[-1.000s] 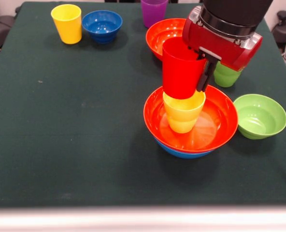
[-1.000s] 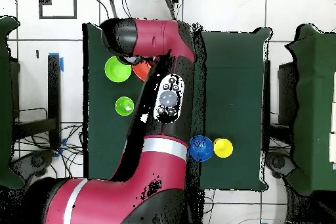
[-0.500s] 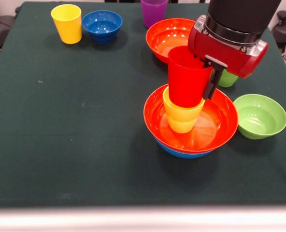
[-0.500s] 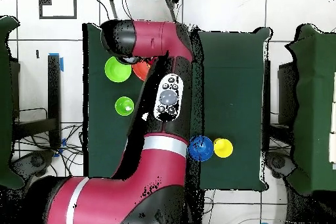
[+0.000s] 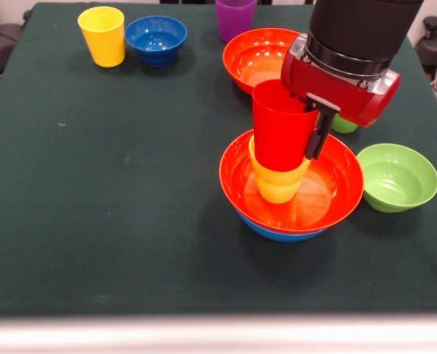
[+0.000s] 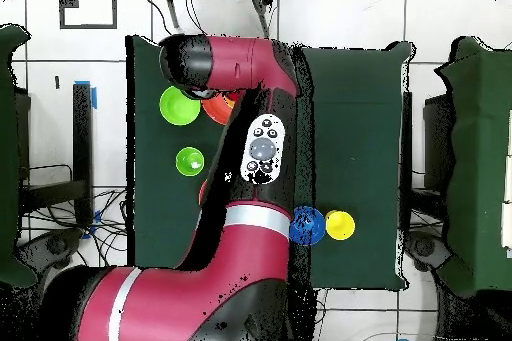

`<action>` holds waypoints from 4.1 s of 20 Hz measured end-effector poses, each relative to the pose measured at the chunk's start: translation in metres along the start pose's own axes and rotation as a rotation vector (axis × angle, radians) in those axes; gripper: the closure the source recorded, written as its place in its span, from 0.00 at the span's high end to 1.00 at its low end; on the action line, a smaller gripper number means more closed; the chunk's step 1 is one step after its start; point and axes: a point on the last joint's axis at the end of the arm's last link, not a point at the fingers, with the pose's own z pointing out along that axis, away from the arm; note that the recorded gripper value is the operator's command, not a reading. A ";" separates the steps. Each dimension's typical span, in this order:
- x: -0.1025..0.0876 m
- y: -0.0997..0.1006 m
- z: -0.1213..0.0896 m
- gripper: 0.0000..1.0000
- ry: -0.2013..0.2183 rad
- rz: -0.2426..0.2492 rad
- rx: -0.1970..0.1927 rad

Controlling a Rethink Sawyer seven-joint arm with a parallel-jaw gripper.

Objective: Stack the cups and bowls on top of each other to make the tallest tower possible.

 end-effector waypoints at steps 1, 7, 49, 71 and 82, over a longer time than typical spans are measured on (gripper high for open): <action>0.000 -0.001 0.001 0.00 0.000 0.001 0.000; -0.002 -0.002 0.003 0.00 -0.014 -0.003 -0.002; 0.023 -0.012 0.022 1.00 0.040 -0.001 -0.001; 0.009 -0.010 -0.004 1.00 0.011 0.008 -0.025; 0.004 -0.008 -0.018 1.00 -0.005 0.010 -0.036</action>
